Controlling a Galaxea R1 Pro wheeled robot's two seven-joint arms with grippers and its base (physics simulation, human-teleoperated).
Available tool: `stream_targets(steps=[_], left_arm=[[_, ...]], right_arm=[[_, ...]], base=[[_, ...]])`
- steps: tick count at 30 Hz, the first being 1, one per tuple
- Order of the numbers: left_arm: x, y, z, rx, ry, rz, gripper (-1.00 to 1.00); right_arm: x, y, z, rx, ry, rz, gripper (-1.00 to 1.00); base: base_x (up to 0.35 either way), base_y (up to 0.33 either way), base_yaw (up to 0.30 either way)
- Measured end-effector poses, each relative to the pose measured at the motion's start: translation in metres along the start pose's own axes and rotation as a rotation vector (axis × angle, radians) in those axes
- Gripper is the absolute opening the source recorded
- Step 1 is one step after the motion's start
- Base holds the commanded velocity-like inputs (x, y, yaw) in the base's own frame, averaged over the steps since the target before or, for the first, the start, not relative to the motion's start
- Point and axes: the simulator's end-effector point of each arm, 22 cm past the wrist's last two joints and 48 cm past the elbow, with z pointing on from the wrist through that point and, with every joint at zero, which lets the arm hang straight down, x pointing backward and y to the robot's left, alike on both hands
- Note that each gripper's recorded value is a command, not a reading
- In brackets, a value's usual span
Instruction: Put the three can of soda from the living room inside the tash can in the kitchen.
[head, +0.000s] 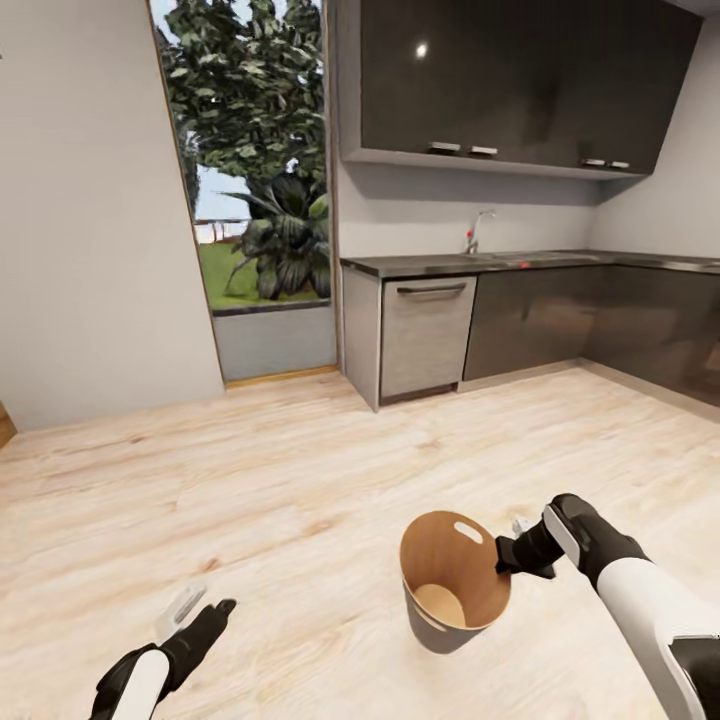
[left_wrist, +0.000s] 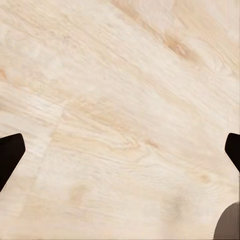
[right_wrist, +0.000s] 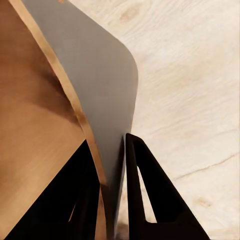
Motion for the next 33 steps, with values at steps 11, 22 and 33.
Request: stream_targets(steps=[11, 22, 33], left_arm=[[-0.004, -0.012, -0.009, 0.019, -0.003, -0.012, 1.00], [0.000, -0.012, -0.008, 0.019, 0.006, -0.007, 1.00], [-0.004, -0.010, -0.006, 0.012, -0.021, -0.012, 1.00]], right_arm=[[-0.002, 0.026, -0.011, -0.008, -0.003, -0.035, -1.00], [-0.001, 0.030, -0.009, -0.007, -0.001, -0.044, -1.00], [0.004, 0.030, -0.005, 0.029, 0.019, -0.098, -1.00]], base=[[0.000, 0.000, 0.296], [0.000, 0.000, 0.297], [-0.001, 0.000, 0.297]])
